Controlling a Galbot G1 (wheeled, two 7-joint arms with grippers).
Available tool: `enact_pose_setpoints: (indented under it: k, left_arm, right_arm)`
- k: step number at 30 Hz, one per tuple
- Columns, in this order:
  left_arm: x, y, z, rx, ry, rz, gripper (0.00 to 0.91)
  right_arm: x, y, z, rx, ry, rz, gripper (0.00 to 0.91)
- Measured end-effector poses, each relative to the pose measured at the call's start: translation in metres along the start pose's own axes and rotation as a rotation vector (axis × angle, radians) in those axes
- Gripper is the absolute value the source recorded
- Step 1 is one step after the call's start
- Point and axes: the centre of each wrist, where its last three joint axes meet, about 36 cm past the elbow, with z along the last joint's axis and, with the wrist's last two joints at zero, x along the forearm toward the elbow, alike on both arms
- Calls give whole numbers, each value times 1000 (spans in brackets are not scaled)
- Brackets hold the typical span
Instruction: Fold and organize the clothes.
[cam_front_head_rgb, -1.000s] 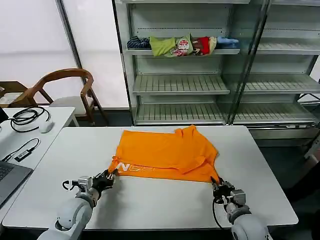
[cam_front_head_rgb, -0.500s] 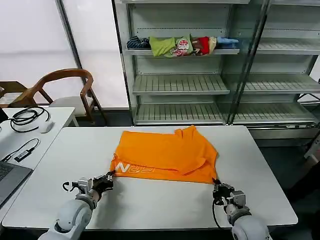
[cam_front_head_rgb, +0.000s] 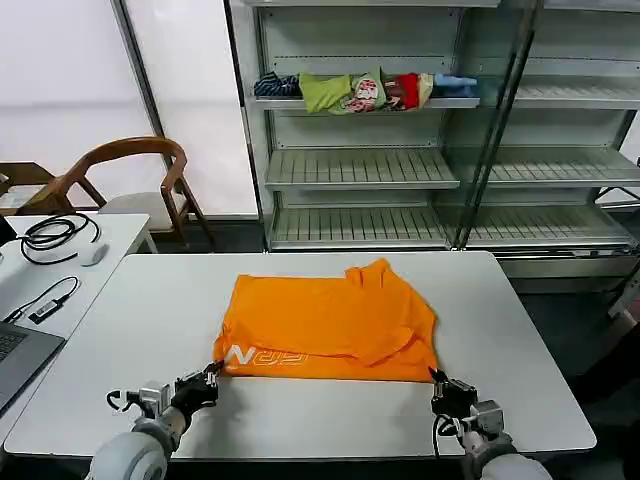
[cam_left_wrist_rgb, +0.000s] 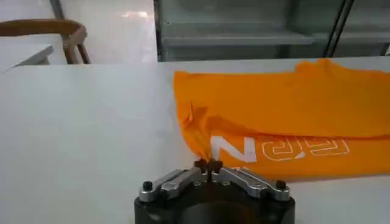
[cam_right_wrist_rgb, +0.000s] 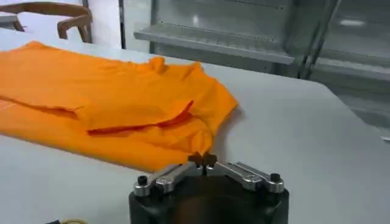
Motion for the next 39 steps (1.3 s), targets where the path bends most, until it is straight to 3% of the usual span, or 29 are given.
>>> enact_pose_setpoints:
  k: [22,23,24,25,34,39]
  left_arm:
    - [64,-8,25,-1,39,14,30]
    - [66,-8,26,-1,42,13,30]
    - [67,-7,27,-2,45,13,242]
    - [69,-7,27,-5,47,15,907]
    - [83,-10,27,-40,60,28,907]
    - [88,-10,16,-68,36,21,907]
  right_arm:
    - [60,17,19,-4,42,-23,0]
    - [62,18,20,-5,45,-24,212]
    - [63,19,20,-5,48,-25,907]
    - [65,20,20,-5,50,-25,907]
    - [75,18,15,3,40,-22,907]
    - [79,12,5,13,15,-21,907]
